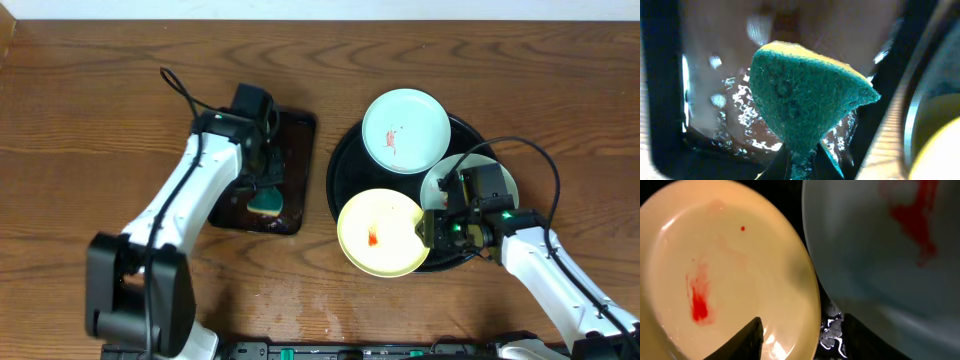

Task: Clean dirty plates on tray and stack at the side
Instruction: 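Lift the sponge with the left gripper and tilt the yellow plate up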

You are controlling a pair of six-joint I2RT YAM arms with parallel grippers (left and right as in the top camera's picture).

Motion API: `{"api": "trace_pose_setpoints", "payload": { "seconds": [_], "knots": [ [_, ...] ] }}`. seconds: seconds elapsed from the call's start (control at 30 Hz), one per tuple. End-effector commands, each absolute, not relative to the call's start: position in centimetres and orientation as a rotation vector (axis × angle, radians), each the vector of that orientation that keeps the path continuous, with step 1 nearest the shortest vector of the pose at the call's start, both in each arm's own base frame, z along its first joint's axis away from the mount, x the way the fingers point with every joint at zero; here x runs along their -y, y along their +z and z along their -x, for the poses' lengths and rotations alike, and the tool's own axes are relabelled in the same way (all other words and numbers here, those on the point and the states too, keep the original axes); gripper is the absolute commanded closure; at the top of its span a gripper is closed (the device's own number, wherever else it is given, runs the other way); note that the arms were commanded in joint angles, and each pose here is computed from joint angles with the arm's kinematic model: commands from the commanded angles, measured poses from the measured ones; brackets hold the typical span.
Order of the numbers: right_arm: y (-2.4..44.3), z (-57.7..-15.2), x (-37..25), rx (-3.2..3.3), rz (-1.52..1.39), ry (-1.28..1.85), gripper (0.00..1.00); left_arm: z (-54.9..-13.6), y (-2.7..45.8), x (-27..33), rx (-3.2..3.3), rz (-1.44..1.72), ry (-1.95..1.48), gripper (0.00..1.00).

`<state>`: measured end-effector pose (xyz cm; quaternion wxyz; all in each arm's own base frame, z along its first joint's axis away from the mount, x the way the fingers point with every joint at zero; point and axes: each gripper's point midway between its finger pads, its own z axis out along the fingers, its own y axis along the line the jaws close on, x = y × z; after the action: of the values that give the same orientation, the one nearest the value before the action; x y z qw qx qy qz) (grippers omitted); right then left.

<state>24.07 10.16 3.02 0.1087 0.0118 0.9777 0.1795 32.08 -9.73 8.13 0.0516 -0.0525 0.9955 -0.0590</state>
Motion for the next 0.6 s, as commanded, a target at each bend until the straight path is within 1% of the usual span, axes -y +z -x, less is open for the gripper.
{"api": "trace_pose_setpoints", "payload": {
  "seconds": [0.0,0.1,0.2,0.23,0.3,0.37,0.4,0.43,0.47,0.57],
  "knots": [
    [2.5,-23.1,-10.7,-2.901,-0.034,0.567,0.52,-32.4,11.8,10.2,-2.936,0.116,-0.233,0.93],
    [1.9,-22.6,-10.9,-2.918,-0.063,0.573,0.55,-32.0,13.4,10.2,-2.899,0.109,-0.251,0.93],
    [1.3,-22.3,-11.5,-2.931,-0.046,0.577,0.61,-31.6,15.0,10.1,-2.86,0.104,-0.264,0.92],
    [1.2,-22.3,-11.7,-2.932,-0.048,0.58,0.65,-31.4,15.4,10.1,-2.85,0.103,-0.268,0.92],
    [1.1,-22.7,-12.1,-2.922,-0.054,0.586,0.7,-31.1,16.1,10.0,-2.835,0.102,-0.274,0.93],
    [0.9,-23.8,-12.3,-2.886,-0.073,0.567,0.77,-30.8,16.6,9.9,-2.822,0.1,-0.278,0.93],
    [0.9,-24.4,-12.3,-2.865,-0.089,0.557,0.83,-30.8,16.8,9.9,-2.818,0.1,-0.28,0.92],
    [0.9,-25.2,-12.2,-2.839,-0.106,0.539,0.93,-30.8,16.9,9.9,-2.815,0.1,-0.281,0.93],
    [0.9,-25.8,-12.0,-2.816,-0.123,0.52,0.99,-30.7,16.9,9.9,-2.814,0.098,-0.282,0.93],
    [1.0,-27.6,-11.1,-2.748,-0.202,0.437,0.99,-30.5,16.9,10.9,-2.826,0.075,-0.34,0.92]
  ]
}}
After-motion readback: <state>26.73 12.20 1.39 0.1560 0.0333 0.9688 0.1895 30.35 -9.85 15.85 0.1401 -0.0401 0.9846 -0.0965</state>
